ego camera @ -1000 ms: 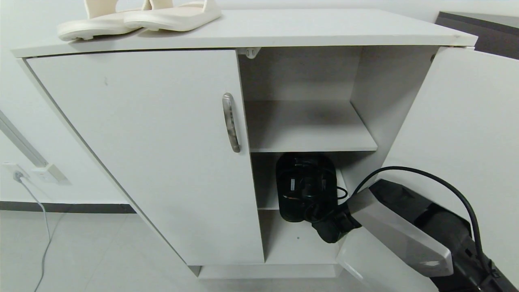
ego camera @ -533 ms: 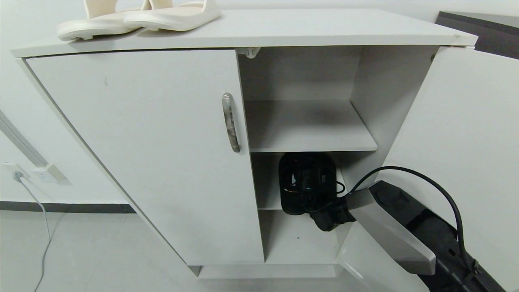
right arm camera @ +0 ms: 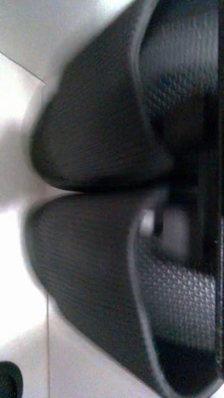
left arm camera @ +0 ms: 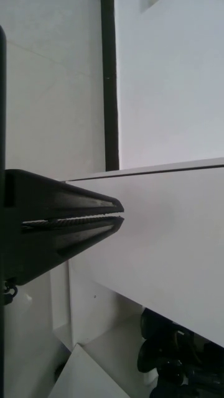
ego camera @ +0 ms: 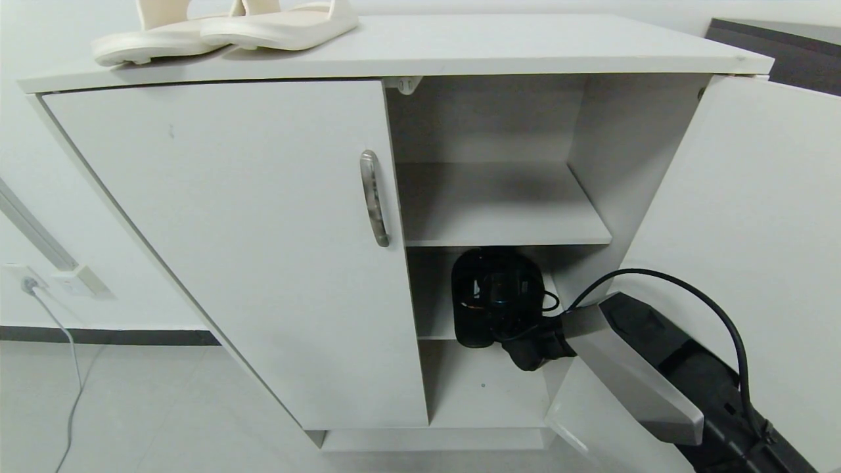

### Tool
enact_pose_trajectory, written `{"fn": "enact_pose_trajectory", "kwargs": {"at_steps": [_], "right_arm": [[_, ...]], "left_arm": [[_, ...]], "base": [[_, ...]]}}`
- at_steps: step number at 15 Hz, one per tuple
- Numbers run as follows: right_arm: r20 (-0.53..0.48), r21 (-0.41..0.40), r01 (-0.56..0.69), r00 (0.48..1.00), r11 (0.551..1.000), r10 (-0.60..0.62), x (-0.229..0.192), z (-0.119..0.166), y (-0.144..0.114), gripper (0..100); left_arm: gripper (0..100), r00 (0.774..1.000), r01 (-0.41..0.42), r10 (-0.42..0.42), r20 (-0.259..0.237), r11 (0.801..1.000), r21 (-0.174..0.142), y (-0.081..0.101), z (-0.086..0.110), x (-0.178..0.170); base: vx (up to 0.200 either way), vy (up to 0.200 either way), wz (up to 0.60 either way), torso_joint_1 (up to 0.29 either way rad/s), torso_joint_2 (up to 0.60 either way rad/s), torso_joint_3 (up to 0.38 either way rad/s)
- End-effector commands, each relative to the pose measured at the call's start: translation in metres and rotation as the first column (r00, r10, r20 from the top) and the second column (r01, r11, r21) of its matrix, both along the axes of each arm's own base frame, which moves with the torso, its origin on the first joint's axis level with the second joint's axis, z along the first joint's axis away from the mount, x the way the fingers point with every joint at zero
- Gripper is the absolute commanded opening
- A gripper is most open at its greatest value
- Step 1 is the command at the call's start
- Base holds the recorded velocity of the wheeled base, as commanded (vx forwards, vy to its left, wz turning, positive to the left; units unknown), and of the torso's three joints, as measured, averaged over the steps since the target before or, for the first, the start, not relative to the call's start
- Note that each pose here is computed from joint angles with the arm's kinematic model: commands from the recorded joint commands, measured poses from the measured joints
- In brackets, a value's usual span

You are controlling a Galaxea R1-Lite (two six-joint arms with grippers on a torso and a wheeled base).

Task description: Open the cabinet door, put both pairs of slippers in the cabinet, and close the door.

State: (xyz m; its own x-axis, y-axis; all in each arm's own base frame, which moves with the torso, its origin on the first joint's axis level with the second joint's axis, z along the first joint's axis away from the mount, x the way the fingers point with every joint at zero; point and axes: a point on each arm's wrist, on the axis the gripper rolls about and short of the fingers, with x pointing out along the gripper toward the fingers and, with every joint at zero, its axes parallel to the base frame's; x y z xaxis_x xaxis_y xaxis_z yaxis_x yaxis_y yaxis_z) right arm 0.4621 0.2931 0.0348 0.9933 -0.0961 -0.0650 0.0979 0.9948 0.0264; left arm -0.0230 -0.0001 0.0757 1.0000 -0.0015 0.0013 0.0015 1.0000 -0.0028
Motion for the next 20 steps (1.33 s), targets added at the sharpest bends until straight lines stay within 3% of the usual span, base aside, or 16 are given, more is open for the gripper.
{"fn": "enact_pose_trajectory", "kwargs": {"at_steps": [1, 7, 10, 15, 20], "right_arm": [[-0.007, -0.004, -0.003, 1.0, 1.0, 0.003, -0.002, -0.002, 0.0, 100], [-0.015, -0.012, -0.026, 1.0, 1.0, 0.026, -0.034, 0.015, -0.004, 100], [-0.039, -0.028, -0.057, 0.998, 0.998, 0.056, -0.076, 0.034, -0.015, 100], [-0.076, -0.047, -0.129, 0.989, 0.99, 0.126, -0.148, 0.037, -0.042, 100], [-0.049, -0.032, -0.173, 0.984, 0.984, 0.171, -0.164, 0.046, -0.038, 100]], "left_arm": [[0, 1.0, 0.0, 0.0, -0.001, 1.0, 0.0, 0.0, 0.0, 0.0], [0, 1.0, -0.001, 0.001, -0.001, 1.0, 0.0, 0.0, 0.0, 0.0], [0, 1.0, -0.001, 0.001, -0.001, 1.0, 0.001, 0.0, 0.0, 0.0], [0, 1.0, -0.001, 0.001, -0.001, 1.0, 0.001, 0.0, 0.0, 0.0], [0, 1.0, -0.001, 0.001, -0.001, 1.0, 0.003, 0.0, 0.0, 0.0]], "base": [[0.0, 0.0, 0.0, 0.0, 0.0, 0.0], [0.0, 0.0, 0.0, 0.0, 0.0, 0.0], [0.0, 0.0, 0.0, 0.0, 0.0, 0.0], [0.0, 0.0, 0.0, 0.0, 0.0, 0.0], [0.0, 0.0, 0.0, 0.0, 0.0, 0.0]]}}
